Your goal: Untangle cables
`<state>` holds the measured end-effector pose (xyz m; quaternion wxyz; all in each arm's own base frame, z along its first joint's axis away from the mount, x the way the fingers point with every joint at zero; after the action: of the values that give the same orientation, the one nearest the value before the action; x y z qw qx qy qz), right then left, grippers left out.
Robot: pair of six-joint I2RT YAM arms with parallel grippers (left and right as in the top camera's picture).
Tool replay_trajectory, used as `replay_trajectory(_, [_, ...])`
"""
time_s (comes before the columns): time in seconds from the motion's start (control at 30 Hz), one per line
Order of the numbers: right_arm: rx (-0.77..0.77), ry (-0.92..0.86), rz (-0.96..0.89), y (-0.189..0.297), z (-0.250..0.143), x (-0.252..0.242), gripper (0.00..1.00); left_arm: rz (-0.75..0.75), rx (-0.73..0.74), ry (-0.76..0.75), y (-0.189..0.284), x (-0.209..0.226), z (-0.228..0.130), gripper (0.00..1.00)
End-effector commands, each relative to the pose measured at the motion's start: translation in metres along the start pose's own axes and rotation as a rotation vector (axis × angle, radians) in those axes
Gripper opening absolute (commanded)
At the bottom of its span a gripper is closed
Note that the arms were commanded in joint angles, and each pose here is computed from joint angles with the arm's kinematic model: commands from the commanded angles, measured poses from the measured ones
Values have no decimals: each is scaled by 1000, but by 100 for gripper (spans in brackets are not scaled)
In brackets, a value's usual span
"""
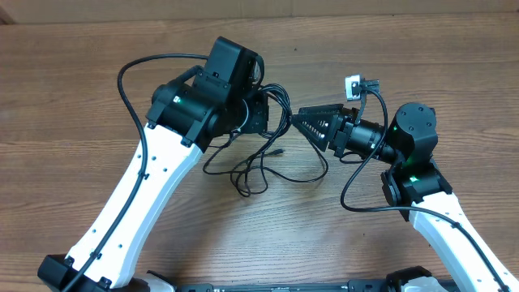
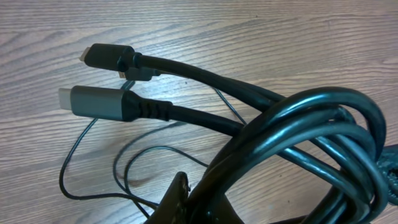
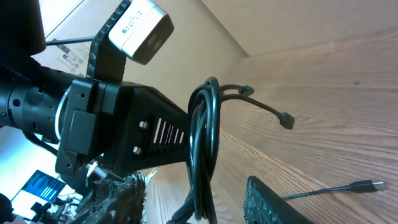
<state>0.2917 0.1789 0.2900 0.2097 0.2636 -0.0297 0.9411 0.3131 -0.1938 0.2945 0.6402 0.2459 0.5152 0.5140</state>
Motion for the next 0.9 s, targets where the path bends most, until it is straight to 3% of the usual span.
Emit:
replay_trajectory(0.0, [-15, 37, -1, 1, 6, 2, 49, -16, -22, 22, 6, -8, 0, 4])
replay_trajectory(0.2, [0, 187, 32, 1, 3, 7, 49, -8, -32, 38, 6, -11, -1, 4])
replay_trajectory(0.23, [1, 193, 36, 1, 3, 7, 46, -8, -32, 38, 6, -11, -1, 4])
replay_trajectory(0.27, [1, 194, 36, 1, 3, 7, 38, -8, -32, 38, 6, -11, -1, 4])
replay_trajectory(0.4, [1, 198, 36, 1, 3, 7, 27, -9, -32, 49, 6, -11, -1, 4])
replay_trajectory(0.77, [18, 196, 30, 0, -1, 4, 27, -53, -8, 43, 5, -23, -9, 4])
replay_trajectory(0.87, [17, 196, 30, 0, -1, 4, 18, -49, -12, 44, 5, -23, -8, 4])
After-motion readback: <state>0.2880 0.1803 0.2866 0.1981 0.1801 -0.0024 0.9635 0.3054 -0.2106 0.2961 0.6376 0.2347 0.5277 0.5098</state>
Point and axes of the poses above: each gripper's point midway between its finger pads, its own y axis back along the fingers, its own x axis along the line the jaws close on, z = x × y, the point moved 4 cm from there along y, back along the fingers, and after that the axes turned 14 degrees about y, right-handed, at the moved point
